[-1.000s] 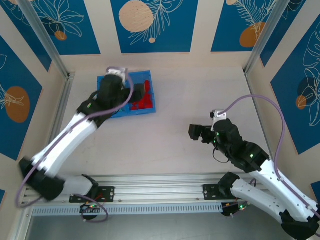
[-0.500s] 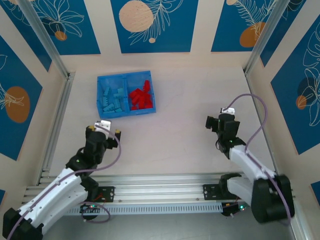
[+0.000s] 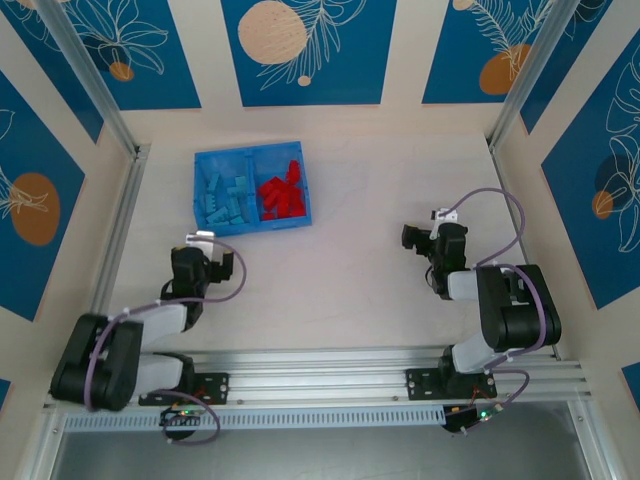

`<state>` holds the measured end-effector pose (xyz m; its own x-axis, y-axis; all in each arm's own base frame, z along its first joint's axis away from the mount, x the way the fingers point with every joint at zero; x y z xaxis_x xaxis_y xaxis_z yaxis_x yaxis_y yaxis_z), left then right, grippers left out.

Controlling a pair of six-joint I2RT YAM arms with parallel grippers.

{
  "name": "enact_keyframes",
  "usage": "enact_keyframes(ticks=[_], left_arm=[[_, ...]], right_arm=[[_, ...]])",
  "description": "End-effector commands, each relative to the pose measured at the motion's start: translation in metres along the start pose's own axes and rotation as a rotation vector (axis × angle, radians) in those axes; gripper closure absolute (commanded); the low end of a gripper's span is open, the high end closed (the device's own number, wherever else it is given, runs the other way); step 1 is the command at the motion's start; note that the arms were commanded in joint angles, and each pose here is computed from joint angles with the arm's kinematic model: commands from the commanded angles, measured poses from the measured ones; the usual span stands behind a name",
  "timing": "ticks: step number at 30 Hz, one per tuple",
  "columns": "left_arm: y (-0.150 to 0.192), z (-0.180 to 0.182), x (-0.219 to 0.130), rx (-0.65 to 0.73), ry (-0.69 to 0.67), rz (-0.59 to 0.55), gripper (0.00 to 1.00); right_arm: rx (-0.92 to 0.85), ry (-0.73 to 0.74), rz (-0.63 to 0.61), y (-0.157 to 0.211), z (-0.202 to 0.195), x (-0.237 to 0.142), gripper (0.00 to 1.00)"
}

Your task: Sort the legos into containers by color

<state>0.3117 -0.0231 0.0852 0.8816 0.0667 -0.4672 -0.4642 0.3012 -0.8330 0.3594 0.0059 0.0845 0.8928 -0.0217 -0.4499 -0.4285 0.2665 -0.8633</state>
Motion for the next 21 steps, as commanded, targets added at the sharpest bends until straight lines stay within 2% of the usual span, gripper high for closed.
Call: enact_keyframes(ticks=[1,3,4,6,21], left_arm=[[-0.05,0.013,0.016,-0.03,-0.011,-0.201,0.0],[-0.034,0.01,0.034,-0.054,0.02,-0.164,0.0],[-0.038,0.011,0.038,-0.048,0.015,-0.199,0.0],[-0.037,0.007,0.042,-0.041,0.064,-0.118,0.0],[-0.038,0.008,0.043,-0.051,0.082,-0.131,0.0]], right_arm=[[-0.015,-0.063,-0.096,-0.02,0.009,-0.002,0.01],[-0.016,-0.062,-0.094,-0.02,0.009,-0.002,0.01],[-0.017,-0.062,-0.091,-0.02,0.01,-0.002,0.01],[-0.016,-0.063,-0.09,-0.02,0.01,-0.002,0.01],[-0.027,-0.065,-0.092,-0.019,0.011,-0.002,0.01]])
Point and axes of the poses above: each hand's point on the last joint's axis, 136 mm out from that joint toward the fingers, its own x axis out along the fingers, its own z axis along the line the jaws close on, y = z × x, the point moved 3 cm from there along -x, back along the fingers, and after that the axes turned 9 degrees about x, right-handed, at the moved point
